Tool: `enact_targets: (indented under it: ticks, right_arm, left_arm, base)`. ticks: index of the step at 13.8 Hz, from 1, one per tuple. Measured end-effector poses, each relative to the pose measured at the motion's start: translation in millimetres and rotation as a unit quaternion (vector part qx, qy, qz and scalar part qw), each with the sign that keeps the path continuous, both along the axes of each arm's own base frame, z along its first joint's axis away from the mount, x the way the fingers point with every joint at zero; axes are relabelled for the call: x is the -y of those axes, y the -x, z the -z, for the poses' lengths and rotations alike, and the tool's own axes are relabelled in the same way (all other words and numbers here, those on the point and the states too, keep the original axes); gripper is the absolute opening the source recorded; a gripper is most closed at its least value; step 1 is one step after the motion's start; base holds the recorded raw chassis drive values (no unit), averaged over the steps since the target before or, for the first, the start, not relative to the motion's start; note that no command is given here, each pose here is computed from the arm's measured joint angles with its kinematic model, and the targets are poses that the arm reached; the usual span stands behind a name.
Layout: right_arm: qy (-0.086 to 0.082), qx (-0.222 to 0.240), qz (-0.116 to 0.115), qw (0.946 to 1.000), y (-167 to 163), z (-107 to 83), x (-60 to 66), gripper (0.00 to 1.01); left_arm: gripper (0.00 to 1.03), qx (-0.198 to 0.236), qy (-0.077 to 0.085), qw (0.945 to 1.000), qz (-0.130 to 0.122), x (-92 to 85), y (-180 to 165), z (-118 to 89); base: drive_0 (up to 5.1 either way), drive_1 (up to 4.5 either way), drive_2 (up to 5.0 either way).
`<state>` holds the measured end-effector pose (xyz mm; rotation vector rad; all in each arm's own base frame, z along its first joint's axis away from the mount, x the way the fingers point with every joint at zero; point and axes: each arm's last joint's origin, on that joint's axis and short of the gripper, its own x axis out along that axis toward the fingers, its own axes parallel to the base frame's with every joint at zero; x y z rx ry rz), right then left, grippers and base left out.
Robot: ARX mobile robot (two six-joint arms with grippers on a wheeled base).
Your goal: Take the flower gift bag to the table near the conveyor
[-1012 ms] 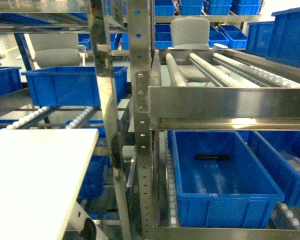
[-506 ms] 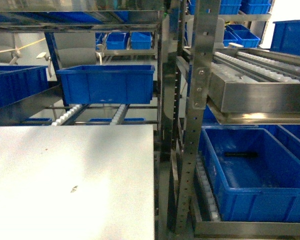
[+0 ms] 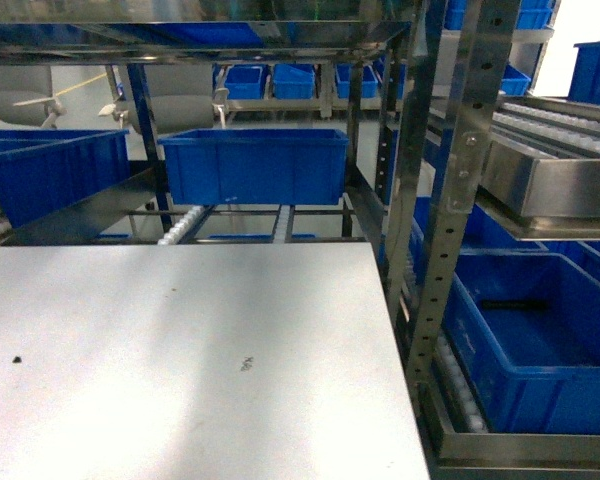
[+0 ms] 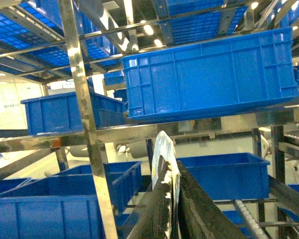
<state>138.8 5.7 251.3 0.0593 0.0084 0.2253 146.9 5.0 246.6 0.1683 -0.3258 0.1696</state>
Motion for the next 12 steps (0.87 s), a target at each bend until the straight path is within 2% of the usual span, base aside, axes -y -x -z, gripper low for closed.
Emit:
enact_targets:
  ticks: [6,12]
  right_arm:
    - [0.0,0.0,0.0,1.0,0.0,-0.1,0.0,0.03]
    - [0.0,0.002,0.0,1.0,0.2,-0.4,0.0,0.03]
  left_arm:
    - [0.02,0.0,0.0,1.0,0.0,0.0,0.0,0.0]
    - [0.02,0.0,0.0,1.0,0.0,0.0,0.0,0.3]
  base:
    - [-4.7,3.73,1.3]
    - [-4.9,1.87,3.1]
